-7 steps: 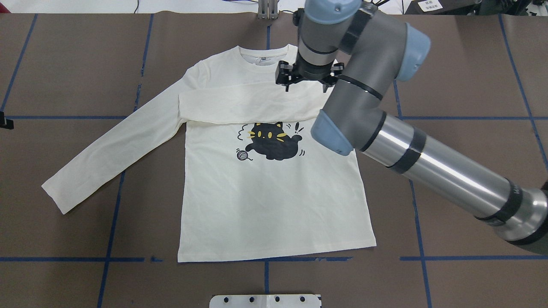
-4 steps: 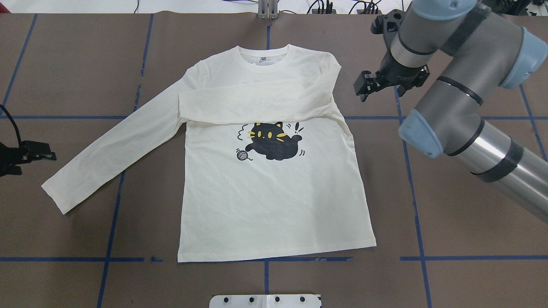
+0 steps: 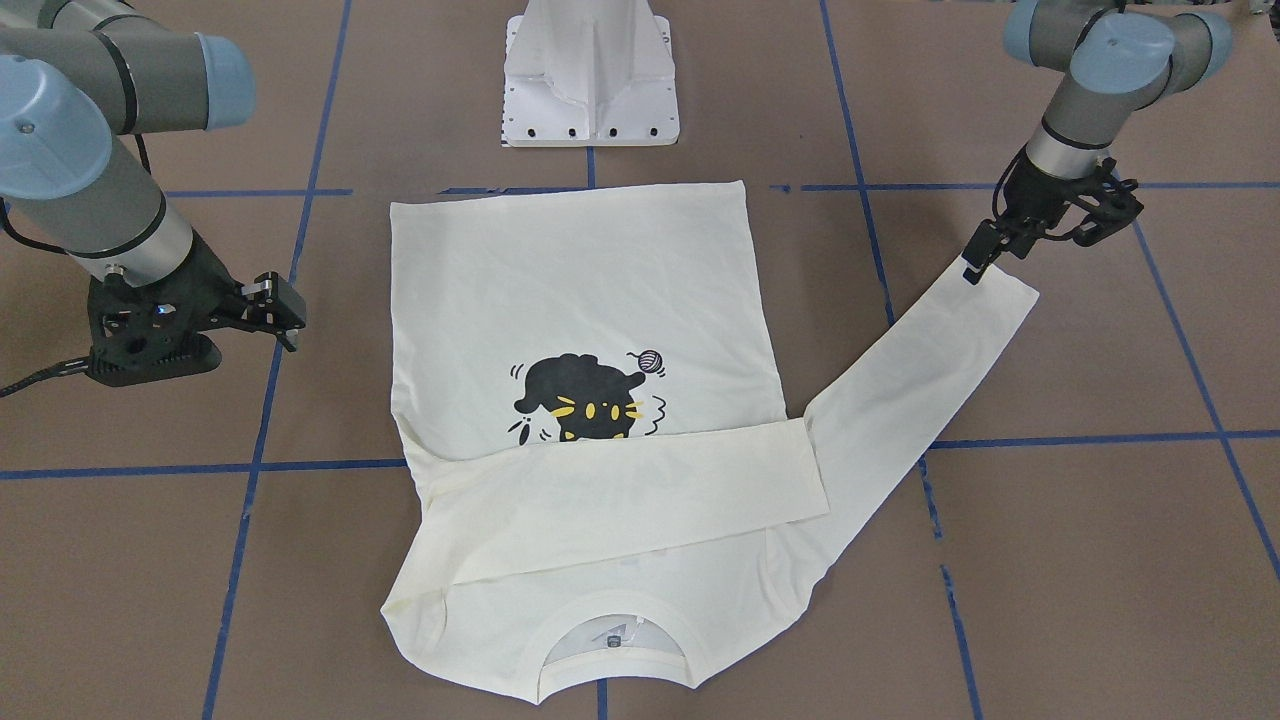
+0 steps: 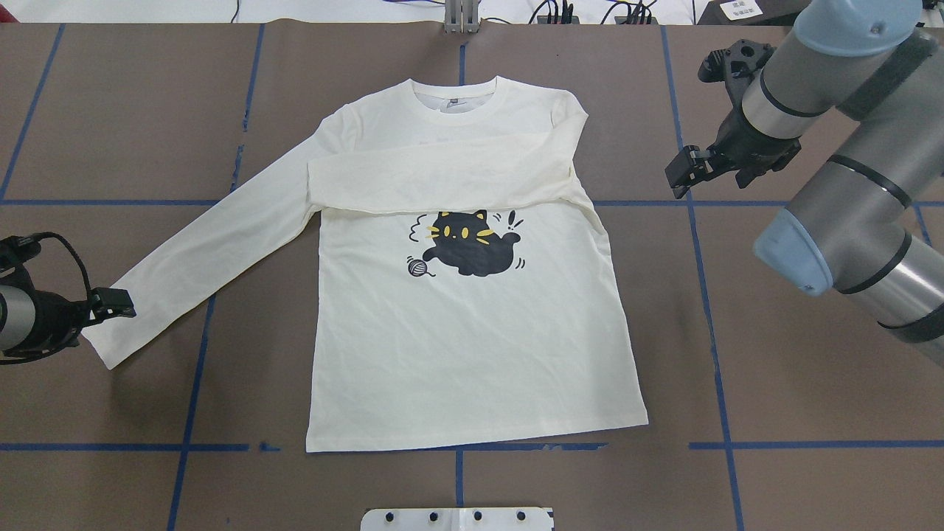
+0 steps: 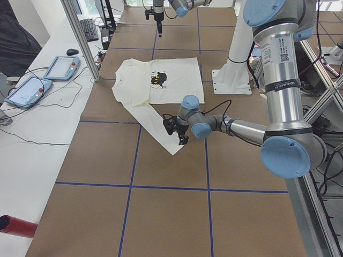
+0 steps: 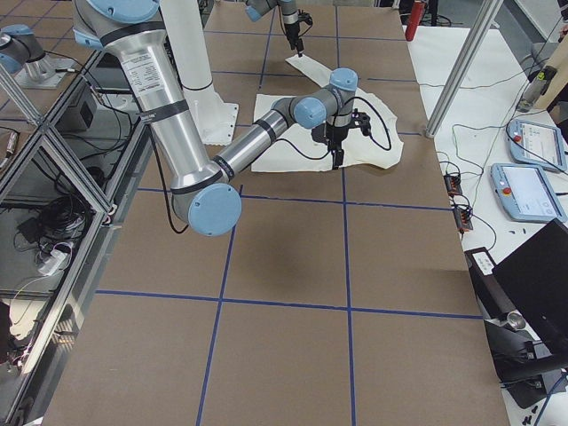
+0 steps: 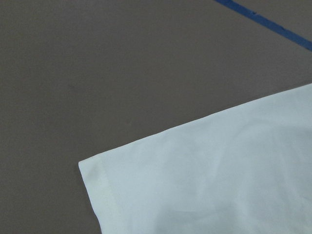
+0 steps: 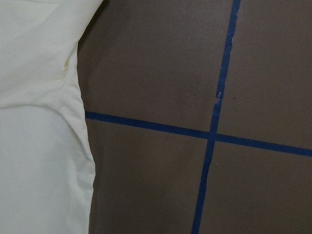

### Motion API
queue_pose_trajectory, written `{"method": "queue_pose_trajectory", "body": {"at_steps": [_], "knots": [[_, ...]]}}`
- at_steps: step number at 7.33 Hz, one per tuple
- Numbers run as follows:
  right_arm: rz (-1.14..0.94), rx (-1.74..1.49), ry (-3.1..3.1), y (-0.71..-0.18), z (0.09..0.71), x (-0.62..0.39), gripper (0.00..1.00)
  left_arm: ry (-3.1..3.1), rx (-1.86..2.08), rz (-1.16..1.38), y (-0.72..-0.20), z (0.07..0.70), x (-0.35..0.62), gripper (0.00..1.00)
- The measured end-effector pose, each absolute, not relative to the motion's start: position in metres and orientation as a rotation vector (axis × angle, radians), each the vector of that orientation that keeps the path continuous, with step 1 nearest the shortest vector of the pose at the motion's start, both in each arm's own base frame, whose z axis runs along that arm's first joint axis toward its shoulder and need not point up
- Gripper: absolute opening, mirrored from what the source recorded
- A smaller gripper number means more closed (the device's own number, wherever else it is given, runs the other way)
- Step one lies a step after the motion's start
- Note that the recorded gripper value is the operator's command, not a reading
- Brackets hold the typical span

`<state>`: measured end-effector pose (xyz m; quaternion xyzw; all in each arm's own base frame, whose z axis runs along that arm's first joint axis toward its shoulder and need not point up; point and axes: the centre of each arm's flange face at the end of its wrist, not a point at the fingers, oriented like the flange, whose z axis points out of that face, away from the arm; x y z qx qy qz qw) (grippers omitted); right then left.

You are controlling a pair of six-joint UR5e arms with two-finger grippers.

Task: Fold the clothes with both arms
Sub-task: 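Move the left gripper to the cuff of the sleeve nearest it and grasp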

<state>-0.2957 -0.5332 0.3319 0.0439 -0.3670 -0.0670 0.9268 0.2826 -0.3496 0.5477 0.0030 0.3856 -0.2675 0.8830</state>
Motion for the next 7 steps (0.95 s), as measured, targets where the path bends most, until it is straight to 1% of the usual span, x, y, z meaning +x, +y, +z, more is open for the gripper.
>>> {"method": "queue_pose_trajectory", "body": {"at_steps": [6, 7], "knots": [[-0.132, 0.088, -0.754, -0.532, 0.331, -0.296, 1.00, 0.719, 0.009, -0.570, -0.339, 0.586, 0.285, 0.99], [-0.133, 0.088, -0.755, -0.532, 0.331, -0.296, 1.00, 0.717, 0.007, -0.568, -0.339, 0.587, 0.286, 0.87]]}}
